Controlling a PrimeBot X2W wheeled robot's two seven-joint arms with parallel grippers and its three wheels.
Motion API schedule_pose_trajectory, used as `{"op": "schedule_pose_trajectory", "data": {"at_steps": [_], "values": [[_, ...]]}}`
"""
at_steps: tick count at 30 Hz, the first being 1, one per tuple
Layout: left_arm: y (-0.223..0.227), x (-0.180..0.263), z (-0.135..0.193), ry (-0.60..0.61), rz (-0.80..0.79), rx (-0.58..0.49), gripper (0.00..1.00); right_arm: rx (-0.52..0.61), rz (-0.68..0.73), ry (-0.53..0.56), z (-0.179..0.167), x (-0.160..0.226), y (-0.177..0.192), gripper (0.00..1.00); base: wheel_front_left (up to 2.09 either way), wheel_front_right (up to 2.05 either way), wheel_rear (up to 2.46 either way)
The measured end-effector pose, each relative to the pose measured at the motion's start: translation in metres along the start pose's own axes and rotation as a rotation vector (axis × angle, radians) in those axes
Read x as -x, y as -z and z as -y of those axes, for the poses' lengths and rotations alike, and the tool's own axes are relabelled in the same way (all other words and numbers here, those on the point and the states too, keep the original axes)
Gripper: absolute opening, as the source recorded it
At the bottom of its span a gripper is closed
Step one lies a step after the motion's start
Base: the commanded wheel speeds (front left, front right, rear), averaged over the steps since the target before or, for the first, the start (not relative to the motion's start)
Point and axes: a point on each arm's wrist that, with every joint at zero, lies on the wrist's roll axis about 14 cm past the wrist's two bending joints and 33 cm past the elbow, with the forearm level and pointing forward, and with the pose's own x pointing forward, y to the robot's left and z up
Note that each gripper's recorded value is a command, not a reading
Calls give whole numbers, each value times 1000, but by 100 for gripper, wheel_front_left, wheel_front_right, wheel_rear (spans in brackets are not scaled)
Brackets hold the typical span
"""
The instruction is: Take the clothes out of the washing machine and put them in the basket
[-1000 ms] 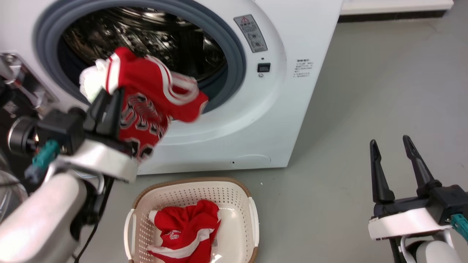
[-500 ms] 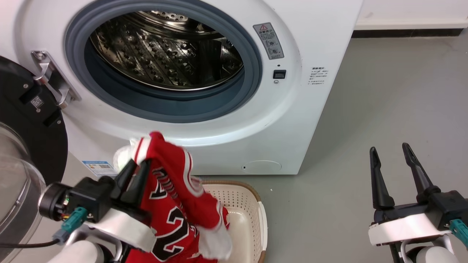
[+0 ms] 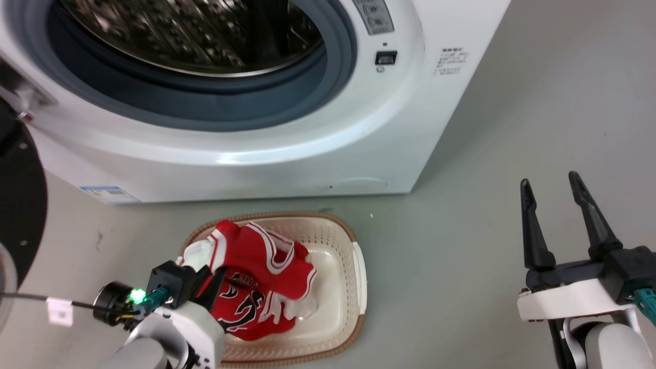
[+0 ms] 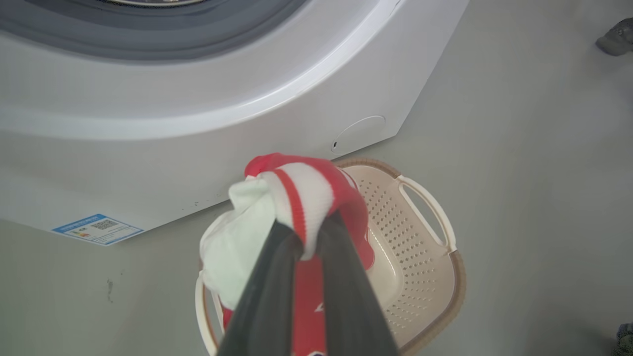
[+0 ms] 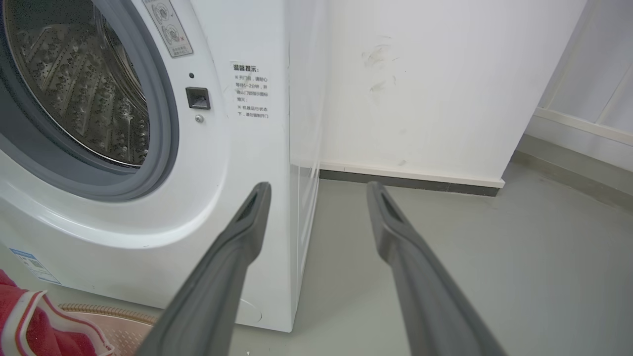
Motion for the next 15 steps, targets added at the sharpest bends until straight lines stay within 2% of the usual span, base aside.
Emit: {"op": "schedule_pose_trajectory", "data": {"at_steps": [15], "values": [[115,-96,2,119,-317,-41,0,25,-113,49,24,-28,60,100,0,0,0]]}}
